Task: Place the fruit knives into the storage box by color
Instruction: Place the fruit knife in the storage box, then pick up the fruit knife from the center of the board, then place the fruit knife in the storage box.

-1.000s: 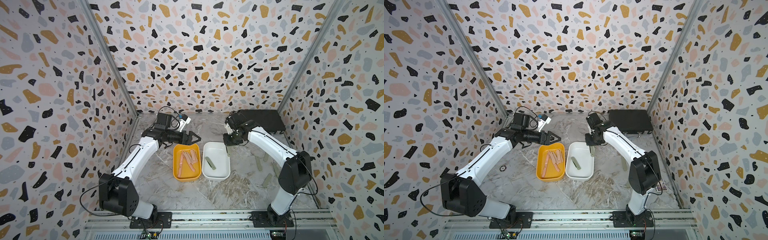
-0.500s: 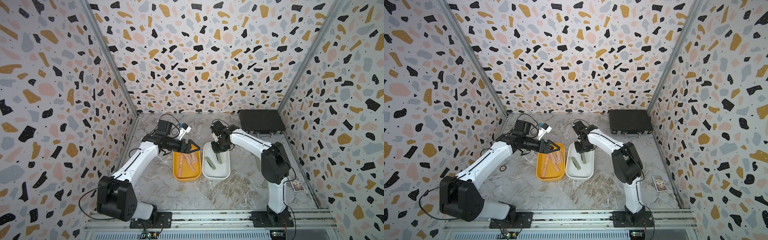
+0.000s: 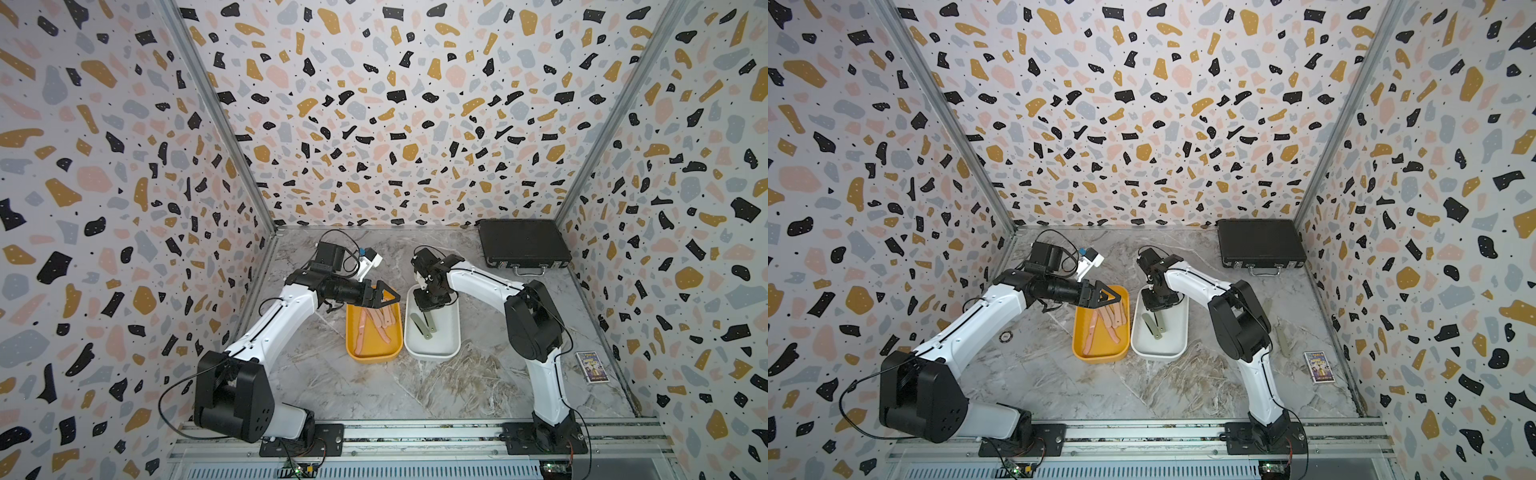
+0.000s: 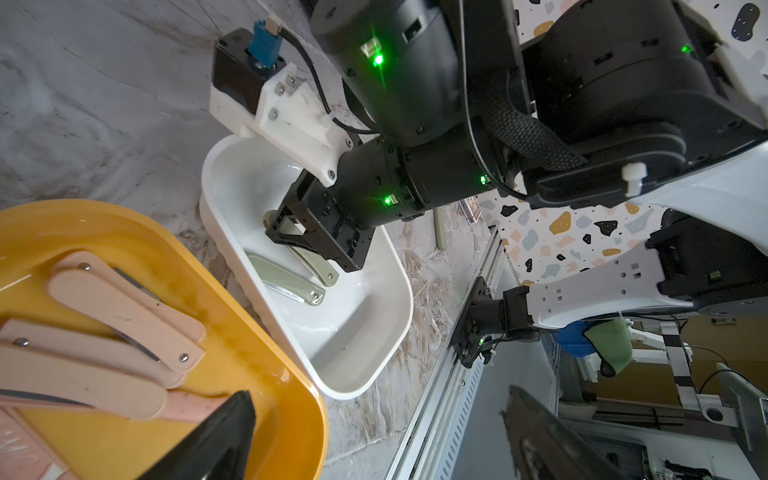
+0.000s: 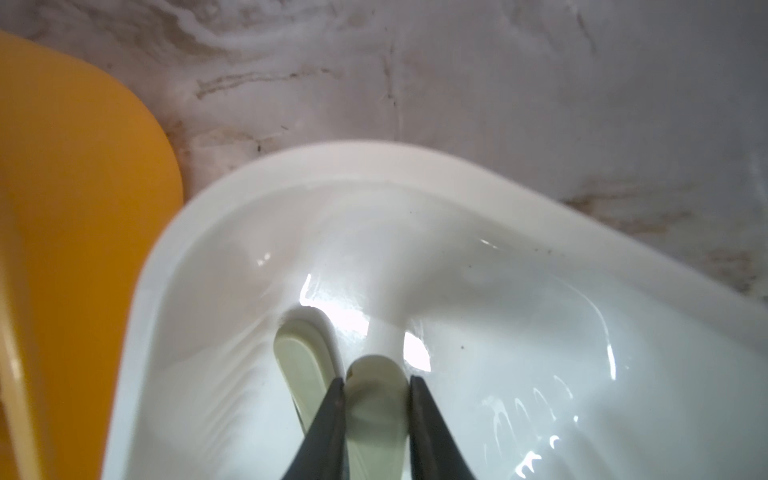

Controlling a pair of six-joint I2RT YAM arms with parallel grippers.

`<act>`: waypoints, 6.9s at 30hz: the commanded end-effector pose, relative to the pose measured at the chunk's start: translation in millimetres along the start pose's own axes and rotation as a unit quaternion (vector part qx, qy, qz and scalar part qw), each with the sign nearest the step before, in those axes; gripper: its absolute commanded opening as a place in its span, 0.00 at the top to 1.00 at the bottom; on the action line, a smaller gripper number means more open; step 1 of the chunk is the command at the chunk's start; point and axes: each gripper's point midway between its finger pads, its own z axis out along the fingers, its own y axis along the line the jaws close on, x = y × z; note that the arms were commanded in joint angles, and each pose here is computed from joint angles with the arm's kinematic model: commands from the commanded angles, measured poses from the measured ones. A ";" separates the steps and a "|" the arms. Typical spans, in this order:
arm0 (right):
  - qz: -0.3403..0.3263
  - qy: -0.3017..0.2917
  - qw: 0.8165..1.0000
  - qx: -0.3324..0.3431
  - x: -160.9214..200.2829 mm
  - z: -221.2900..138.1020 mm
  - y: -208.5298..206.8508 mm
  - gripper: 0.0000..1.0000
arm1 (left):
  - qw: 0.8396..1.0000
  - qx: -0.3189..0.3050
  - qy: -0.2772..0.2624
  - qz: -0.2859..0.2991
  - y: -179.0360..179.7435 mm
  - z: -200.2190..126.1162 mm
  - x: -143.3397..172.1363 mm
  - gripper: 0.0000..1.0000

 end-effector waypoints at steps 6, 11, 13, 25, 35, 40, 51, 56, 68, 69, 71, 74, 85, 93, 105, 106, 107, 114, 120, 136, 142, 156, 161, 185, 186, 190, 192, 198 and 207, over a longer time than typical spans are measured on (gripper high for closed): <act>0.004 -0.052 0.999 -0.007 -10.1 -36.9 3.8 0.50 | 1.000 0.000 -0.011 0.015 1.3 -0.4 -3.4 0.06; 0.009 -0.098 0.995 -0.010 -9.8 -65.8 1.9 0.48 | 1.000 -0.002 -0.012 0.016 1.8 -0.8 -2.6 0.06; 0.011 -0.112 0.994 -0.014 -8.0 -72.7 1.3 0.43 | 1.000 -0.004 -0.013 0.018 2.1 -1.1 -2.9 0.06; 0.016 -0.128 0.991 0.020 18.9 -92.5 -26.2 0.35 | 0.999 -0.011 -0.023 0.042 -8.8 -10.6 -15.7 0.06; 0.070 -0.132 0.987 0.065 60.6 -119.5 -83.2 0.30 | 0.995 0.004 -0.060 0.077 -40.6 -27.1 -58.8 0.06; 0.114 -0.122 0.982 0.084 85.3 -123.3 -117.7 0.29 | 0.993 0.026 -0.079 0.081 -56.2 -24.8 -81.1 0.05; 0.204 -0.096 0.966 0.125 126.2 -120.6 -182.0 0.29 | 0.991 0.089 -0.065 0.073 -80.6 18.5 -90.2 0.05; 0.232 -0.080 0.960 0.138 141.6 -113.0 -202.4 0.28 | 0.992 0.095 -0.048 0.061 -76.4 41.3 -77.9 0.05; 0.297 -0.050 0.946 0.119 154.7 -72.8 -237.7 0.29 | 0.996 0.070 -0.035 0.051 -56.1 54.9 -64.1 0.05; 0.300 -0.044 0.946 0.119 154.7 -67.5 -239.5 0.30 | 0.996 0.070 -0.033 0.051 -56.0 55.0 -63.5 0.05; 0.302 -0.031 0.945 0.118 156.0 -59.7 -242.8 0.31 | 0.996 0.069 -0.031 0.052 -56.1 54.9 -63.3 0.05; 0.313 -0.027 0.943 0.112 156.9 -51.5 -248.2 0.32 | 0.996 0.065 -0.032 0.060 -56.8 53.1 -62.8 0.05; 0.329 -0.017 0.939 0.095 156.6 -38.4 -254.1 0.37 | 0.995 0.059 -0.032 0.067 -57.8 50.7 -63.4 0.05; 0.323 -0.001 0.944 0.063 156.1 -29.7 -244.2 0.66 | 0.995 0.052 -0.032 0.073 -56.6 49.4 -63.0 0.05; 0.274 0.024 0.960 0.054 146.8 -19.4 -217.6 0.76 | 0.996 0.053 -0.025 0.066 -50.0 55.6 -58.8 0.05; 0.268 0.026 0.961 0.056 146.0 -18.4 -215.0 0.76 | 0.996 0.053 -0.025 0.065 -49.7 55.8 -58.8 0.05; 0.263 0.029 0.963 0.057 145.0 -17.3 -212.0 0.76 | 0.996 0.052 -0.025 0.066 -49.1 56.1 -58.6 0.05; 0.234 0.045 0.969 0.065 143.2 -10.4 -197.2 0.75 | 0.996 0.052 -0.022 0.063 -45.9 58.1 -55.5 0.05; 0.224 0.050 0.971 0.074 145.2 -11.7 -194.9 0.72 | 0.997 0.048 -0.022 0.061 -43.4 59.3 -55.2 0.05; 0.203 0.069 0.972 0.092 159.3 -18.7 -188.8 0.64 | 0.997 0.047 -0.022 0.063 -43.0 59.3 -55.3 0.05; 0.201 0.074 0.972 0.094 162.0 -15.7 -188.7 0.64 | 0.997 0.048 -0.021 0.063 -42.8 59.8 -54.7 0.04; 0.197 0.059 0.975 0.090 154.4 -24.9 -185.9 0.78 | 0.997 0.045 -0.022 0.063 -43.3 58.2 -55.8 0.04; 0.189 0.042 0.977 0.083 144.0 -38.3 -179.8 0.78 | 0.997 0.042 -0.023 0.066 -42.9 56.5 -56.5 0.04; 0.115 -0.038 0.992 0.045 67.7 -102.7 -115.0 0.79 | 0.996 0.018 -0.082 0.040 -23.0 -7.9 -84.7 0.04; 0.110 -0.041 0.992 0.040 63.2 -105.0 -109.3 0.79 | 0.996 0.016 -0.084 0.040 -23.3 -11.1 -83.9 0.04; 0.081 -0.053 0.995 0.028 45.1 -111.8 -82.9 0.79 | 0.996 0.011 -0.084 0.037 -21.6 -19.6 -76.2 0.04; 0.067 -0.055 0.996 0.023 37.9 -112.1 -71.0 0.79 | 0.996 0.011 -0.081 0.034 -20.6 -22.6 -71.4 0.04; 0.030 -0.054 0.998 0.006 24.9 -104.2 -34.6 0.79 | 0.997 0.013 -0.067 0.024 -18.0 -26.2 -50.1 0.04; 0.002 -0.028 1.000 -0.010 25.6 -67.4 0.6 0.79 | 0.999 0.017 -0.044 -0.005 0.1 -12.2 -26.1 0.04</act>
